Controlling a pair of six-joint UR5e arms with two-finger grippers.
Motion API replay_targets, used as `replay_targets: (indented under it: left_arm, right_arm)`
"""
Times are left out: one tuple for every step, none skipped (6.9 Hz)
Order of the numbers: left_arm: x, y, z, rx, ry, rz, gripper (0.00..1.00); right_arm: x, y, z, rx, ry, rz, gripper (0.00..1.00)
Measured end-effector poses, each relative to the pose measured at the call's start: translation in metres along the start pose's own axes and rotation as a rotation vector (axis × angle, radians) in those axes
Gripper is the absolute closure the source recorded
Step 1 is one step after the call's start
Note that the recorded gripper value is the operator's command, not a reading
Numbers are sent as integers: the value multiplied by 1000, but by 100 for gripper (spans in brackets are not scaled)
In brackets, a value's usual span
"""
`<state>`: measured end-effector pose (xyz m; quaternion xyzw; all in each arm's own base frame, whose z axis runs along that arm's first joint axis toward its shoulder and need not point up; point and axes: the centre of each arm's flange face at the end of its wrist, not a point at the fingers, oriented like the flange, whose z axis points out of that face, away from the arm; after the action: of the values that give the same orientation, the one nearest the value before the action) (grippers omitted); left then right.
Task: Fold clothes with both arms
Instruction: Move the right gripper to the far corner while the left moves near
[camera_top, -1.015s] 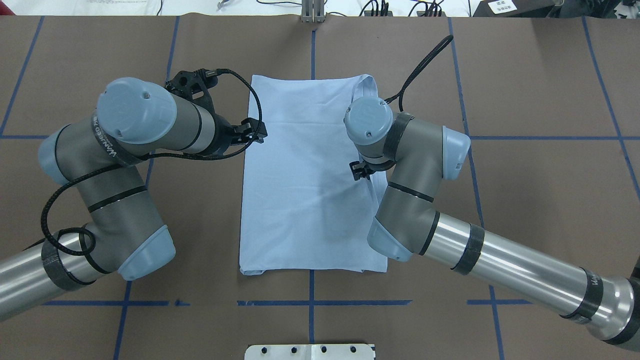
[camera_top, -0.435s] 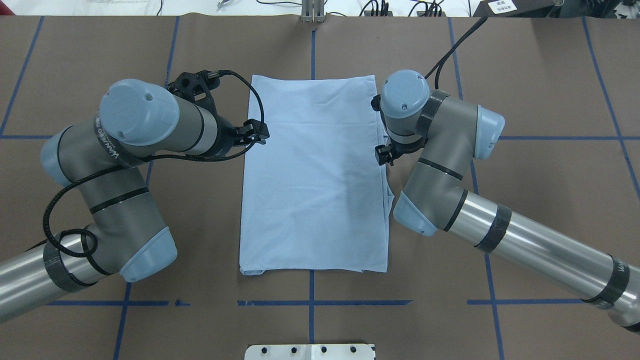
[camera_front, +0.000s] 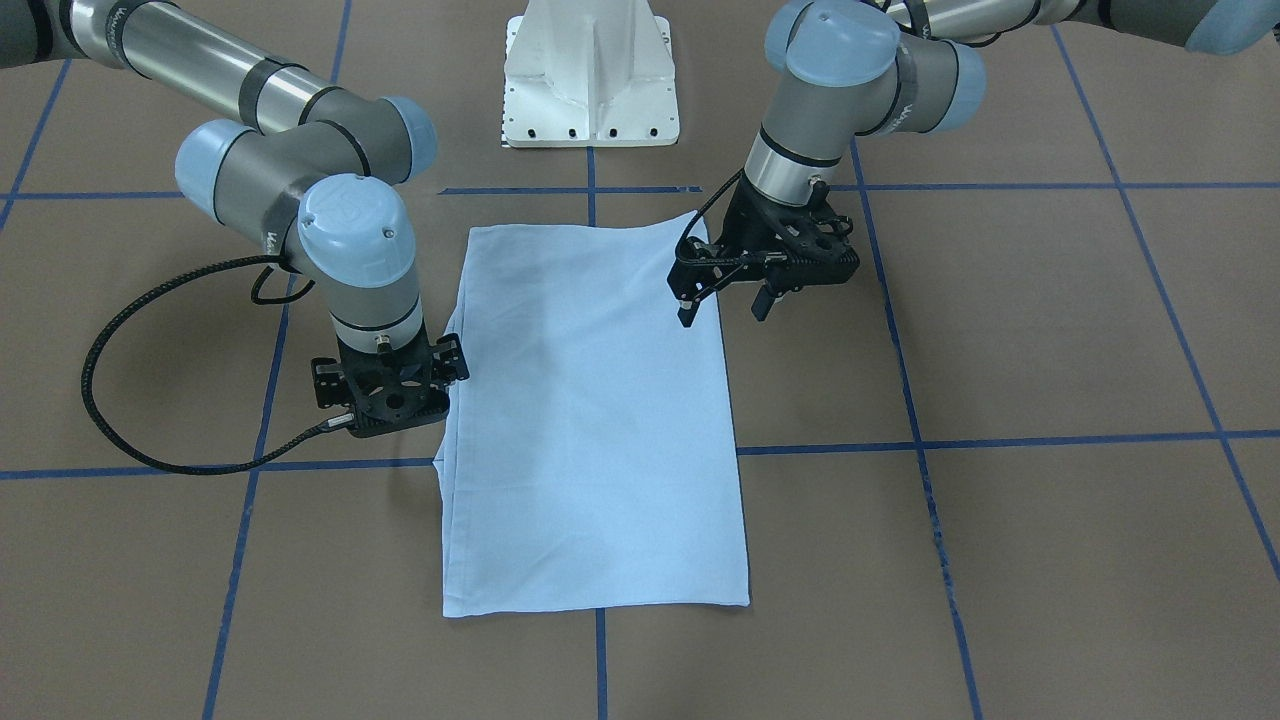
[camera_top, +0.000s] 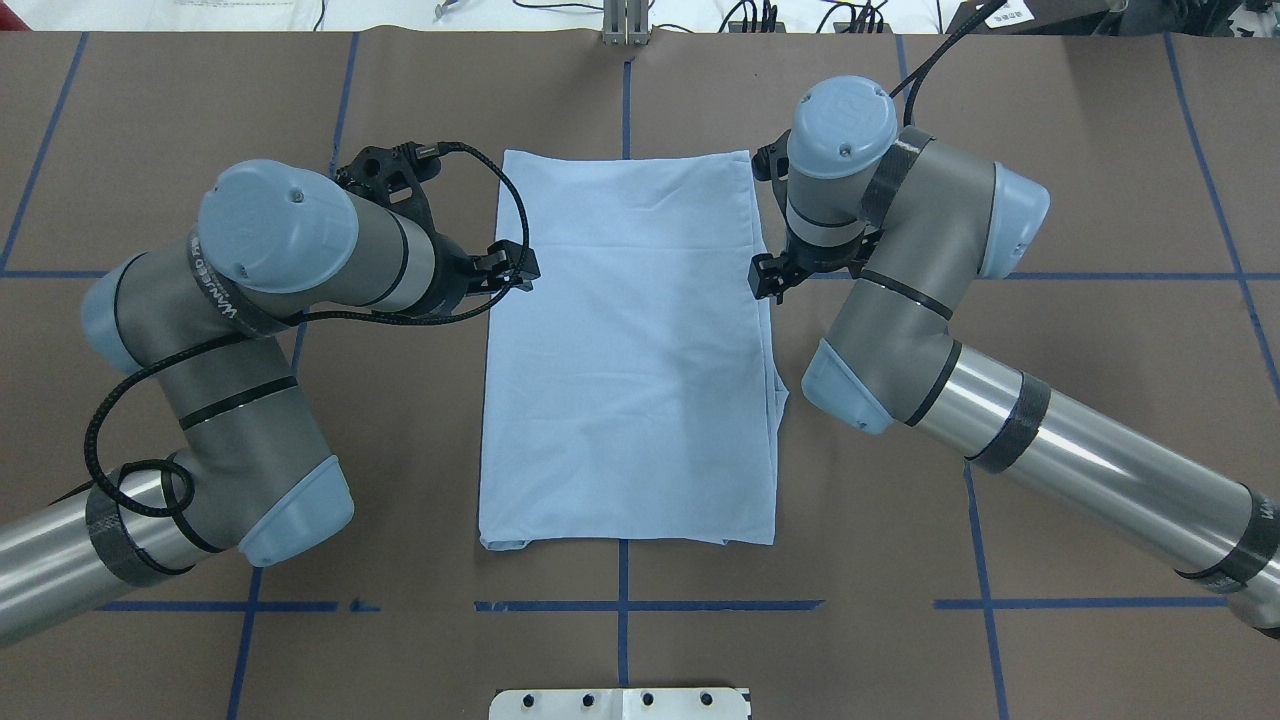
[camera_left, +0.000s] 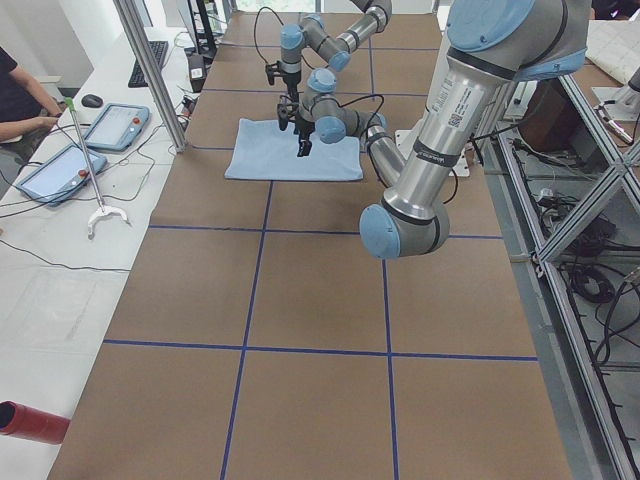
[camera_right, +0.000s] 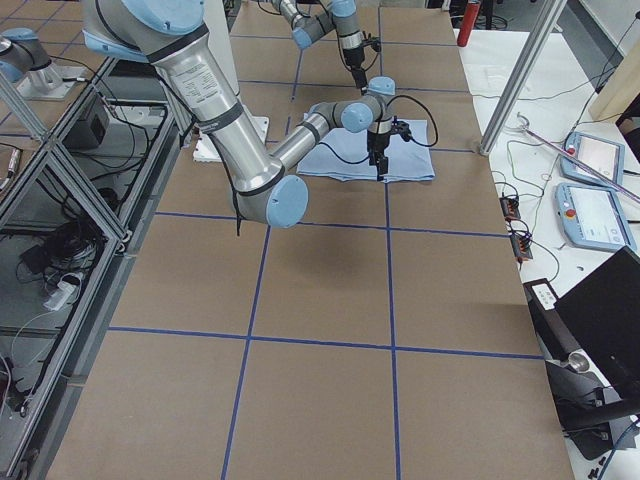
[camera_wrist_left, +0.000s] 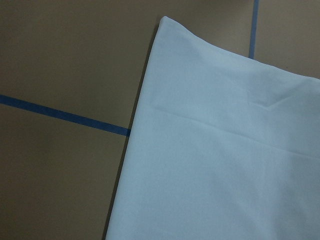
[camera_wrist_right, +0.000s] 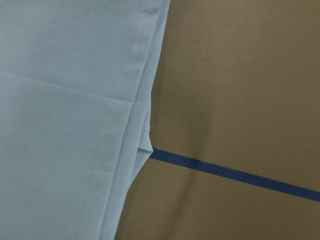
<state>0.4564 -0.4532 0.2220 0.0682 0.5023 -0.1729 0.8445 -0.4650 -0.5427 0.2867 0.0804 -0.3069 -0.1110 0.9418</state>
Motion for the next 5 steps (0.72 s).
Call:
replay_targets:
  left_arm:
    - [-1,20,6,-53,-4,-70,0]
    - [-3,45,12,-97,-16,-150,0]
    - [-7,74,21,-121,-37,-241,2]
    - [-18,107,35,-117,-81,-328,4]
    - [-35,137,51,-102,-143,-391,5]
  right_arm:
    - [-2,15,-20,21,-41,6,0]
    - [-2,35,-39,28,-93,30,0]
    - [-1,56,-57,23,-149,71,0]
    - [-2,71,-69,14,-189,121,0]
    - [-8,81,-76,9,-210,159,0]
